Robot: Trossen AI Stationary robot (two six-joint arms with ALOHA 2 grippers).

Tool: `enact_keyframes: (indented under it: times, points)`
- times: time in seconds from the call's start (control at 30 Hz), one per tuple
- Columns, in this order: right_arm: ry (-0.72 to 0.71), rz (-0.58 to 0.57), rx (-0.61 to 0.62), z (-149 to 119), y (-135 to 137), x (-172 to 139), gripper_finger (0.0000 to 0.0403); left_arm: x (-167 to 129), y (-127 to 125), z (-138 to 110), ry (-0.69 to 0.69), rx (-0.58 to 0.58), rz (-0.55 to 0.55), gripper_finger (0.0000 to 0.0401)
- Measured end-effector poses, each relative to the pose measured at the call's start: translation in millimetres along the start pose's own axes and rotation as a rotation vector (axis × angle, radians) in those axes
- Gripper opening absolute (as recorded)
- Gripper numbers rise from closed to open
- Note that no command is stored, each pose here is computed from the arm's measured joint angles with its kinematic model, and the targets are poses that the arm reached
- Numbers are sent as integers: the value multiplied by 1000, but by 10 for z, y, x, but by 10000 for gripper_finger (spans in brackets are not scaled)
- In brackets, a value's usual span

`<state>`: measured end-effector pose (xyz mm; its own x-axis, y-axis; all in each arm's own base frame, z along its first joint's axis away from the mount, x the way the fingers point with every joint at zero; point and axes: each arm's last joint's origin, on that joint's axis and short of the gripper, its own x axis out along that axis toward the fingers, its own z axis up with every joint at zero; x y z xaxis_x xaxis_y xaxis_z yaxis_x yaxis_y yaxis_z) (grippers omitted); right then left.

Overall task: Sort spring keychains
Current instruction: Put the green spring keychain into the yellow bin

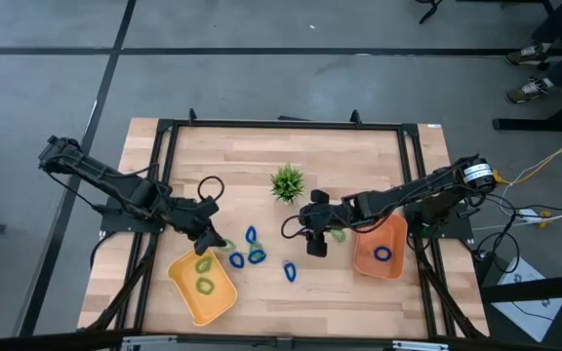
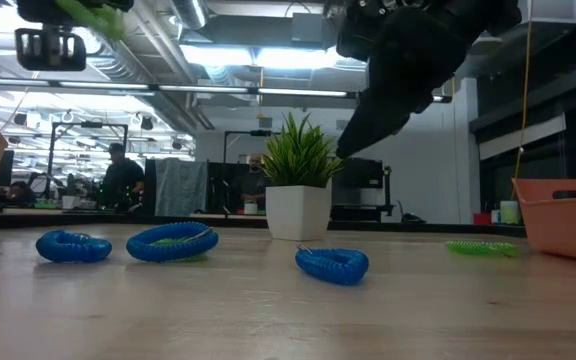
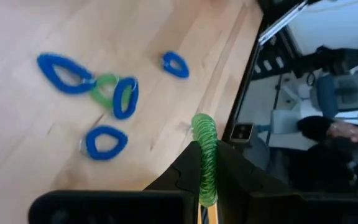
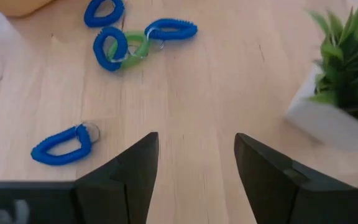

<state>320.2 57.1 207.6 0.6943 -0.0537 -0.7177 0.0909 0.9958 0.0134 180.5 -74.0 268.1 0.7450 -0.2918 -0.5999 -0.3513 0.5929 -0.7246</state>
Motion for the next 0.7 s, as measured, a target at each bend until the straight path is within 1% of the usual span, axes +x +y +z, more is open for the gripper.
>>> enact_keyframes:
  times: [0.2,0.37,0.57,0.7]
  points:
    - [40,1,25,-92,34,11,209,0,17,-26,63,-46,2,26]
    - [67,-1,54,-168,45,26,209,-1,36,-35,74,-66,22,26]
    - [78,3,70,-182,58,23,209,-4,80,-55,92,-68,69,26]
    - [79,10,75,-189,90,17,209,-8,112,-61,81,-67,109,26]
